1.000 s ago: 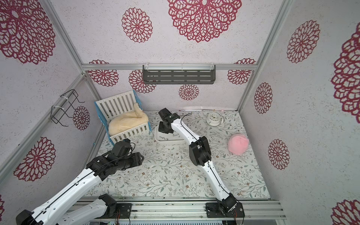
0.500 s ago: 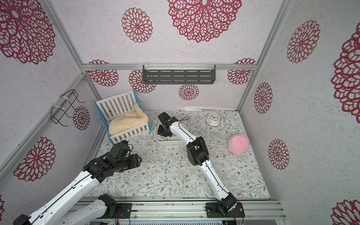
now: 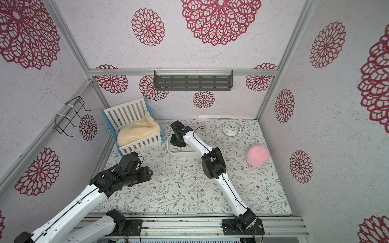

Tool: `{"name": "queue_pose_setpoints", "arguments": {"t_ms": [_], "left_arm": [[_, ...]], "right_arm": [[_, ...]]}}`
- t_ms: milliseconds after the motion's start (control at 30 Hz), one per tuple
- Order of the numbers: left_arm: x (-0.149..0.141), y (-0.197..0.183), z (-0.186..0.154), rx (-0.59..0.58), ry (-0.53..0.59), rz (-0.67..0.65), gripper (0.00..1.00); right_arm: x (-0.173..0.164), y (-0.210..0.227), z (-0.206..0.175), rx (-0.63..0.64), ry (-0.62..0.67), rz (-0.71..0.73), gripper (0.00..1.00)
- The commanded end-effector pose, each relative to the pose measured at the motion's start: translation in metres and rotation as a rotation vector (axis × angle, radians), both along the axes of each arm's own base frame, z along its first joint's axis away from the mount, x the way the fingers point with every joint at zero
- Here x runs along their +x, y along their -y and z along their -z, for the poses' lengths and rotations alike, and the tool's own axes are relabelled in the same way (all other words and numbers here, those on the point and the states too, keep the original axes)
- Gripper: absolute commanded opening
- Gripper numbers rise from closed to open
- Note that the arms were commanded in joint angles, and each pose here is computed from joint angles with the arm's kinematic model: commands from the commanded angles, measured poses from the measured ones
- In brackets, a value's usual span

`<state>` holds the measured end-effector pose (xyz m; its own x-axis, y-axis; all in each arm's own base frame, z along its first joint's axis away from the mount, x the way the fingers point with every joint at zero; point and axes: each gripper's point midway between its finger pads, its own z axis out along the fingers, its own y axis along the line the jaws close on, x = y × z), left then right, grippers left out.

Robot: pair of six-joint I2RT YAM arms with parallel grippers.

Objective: Put the screws on the desktop into the storage box
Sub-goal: Place the screw in the storage box.

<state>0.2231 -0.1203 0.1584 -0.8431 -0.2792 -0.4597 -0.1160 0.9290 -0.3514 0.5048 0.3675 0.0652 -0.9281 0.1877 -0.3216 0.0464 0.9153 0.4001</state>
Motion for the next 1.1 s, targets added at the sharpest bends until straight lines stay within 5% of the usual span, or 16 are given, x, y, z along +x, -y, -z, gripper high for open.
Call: {"name": "queue_pose_setpoints", "arguments": {"t_ms": [0,400,567,1067], "left_arm": [[0.002,-0.003,-0.003,0.009,0.001,-0.012,0.62],[0.011,0.007,0.008,0.031,-0.063,0.004,0.62],[0.015,0.015,0.013,0.033,-0.077,0.025,0.59],[0.032,0.056,0.037,0.063,-0.129,0.123,0.58]], "right_arm": [[0.007,-0.003,-0.118,0.069,0.224,-0.023,0.22],[-0.037,0.025,-0.199,-0.112,0.37,-0.068,0.29],[-0.062,0.045,-0.195,-0.206,0.371,-0.068,0.29],[-0.14,0.136,-0.142,-0.164,0.312,0.076,0.29]]}}
